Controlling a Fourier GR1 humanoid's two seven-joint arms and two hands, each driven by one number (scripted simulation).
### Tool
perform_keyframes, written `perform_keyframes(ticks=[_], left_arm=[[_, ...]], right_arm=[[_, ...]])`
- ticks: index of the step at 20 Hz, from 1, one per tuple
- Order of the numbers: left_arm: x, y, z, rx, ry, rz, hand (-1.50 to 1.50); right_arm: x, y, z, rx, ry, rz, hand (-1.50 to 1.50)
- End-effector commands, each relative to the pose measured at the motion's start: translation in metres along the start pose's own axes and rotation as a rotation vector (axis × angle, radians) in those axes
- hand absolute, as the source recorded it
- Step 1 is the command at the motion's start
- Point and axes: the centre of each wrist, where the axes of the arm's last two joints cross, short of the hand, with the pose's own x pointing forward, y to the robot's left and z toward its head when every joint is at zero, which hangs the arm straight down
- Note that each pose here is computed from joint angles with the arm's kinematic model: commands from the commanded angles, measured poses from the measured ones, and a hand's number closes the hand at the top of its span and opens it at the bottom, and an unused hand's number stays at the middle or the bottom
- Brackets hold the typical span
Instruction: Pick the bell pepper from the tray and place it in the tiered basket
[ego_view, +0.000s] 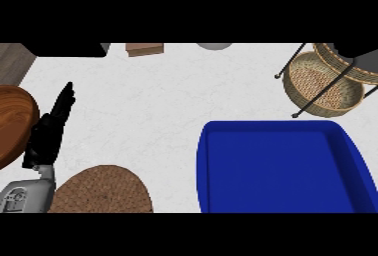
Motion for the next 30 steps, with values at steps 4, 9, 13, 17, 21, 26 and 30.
perform_keyframes(ticks=[4, 9, 13, 17, 21, 26, 30], left_arm=[[-0.007, 0.0, 0.002, -0.014, -0.013, 0.004, 0.0], [0.0, -0.021, -0.003, -0.011, -0.001, -0.003, 0.0], [-0.01, -0.003, 0.003, 0.013, 0.009, -0.007, 0.0], [-0.003, 0.001, -0.003, 0.002, -0.014, 0.0, 0.0], [0.01, -0.004, -0.004, 0.002, 0.003, 0.006, 0.0], [-0.022, -0.003, -0.001, -0.004, -0.011, 0.001, 0.0], [-0.002, 0.011, -0.002, -0.002, 0.005, 0.004, 0.0]], right_arm=[[-0.03, 0.011, -0.021, 0.111, -0.044, -0.067, 1.5], [-0.05, 0.053, -0.006, 0.176, -0.037, -0.112, 1.5], [-0.061, 0.072, -0.001, 0.308, 0.135, -0.336, 1.5], [-0.078, 0.068, -0.003, 0.339, 0.127, -0.291, -1.5], [-0.093, 0.079, 0.004, 0.216, 0.133, -0.425, -1.5], [-0.102, 0.051, -0.01, 0.094, 0.134, -0.539, -1.5], [-0.113, 0.02, -0.011, 0.002, 0.148, -0.574, -1.5]])
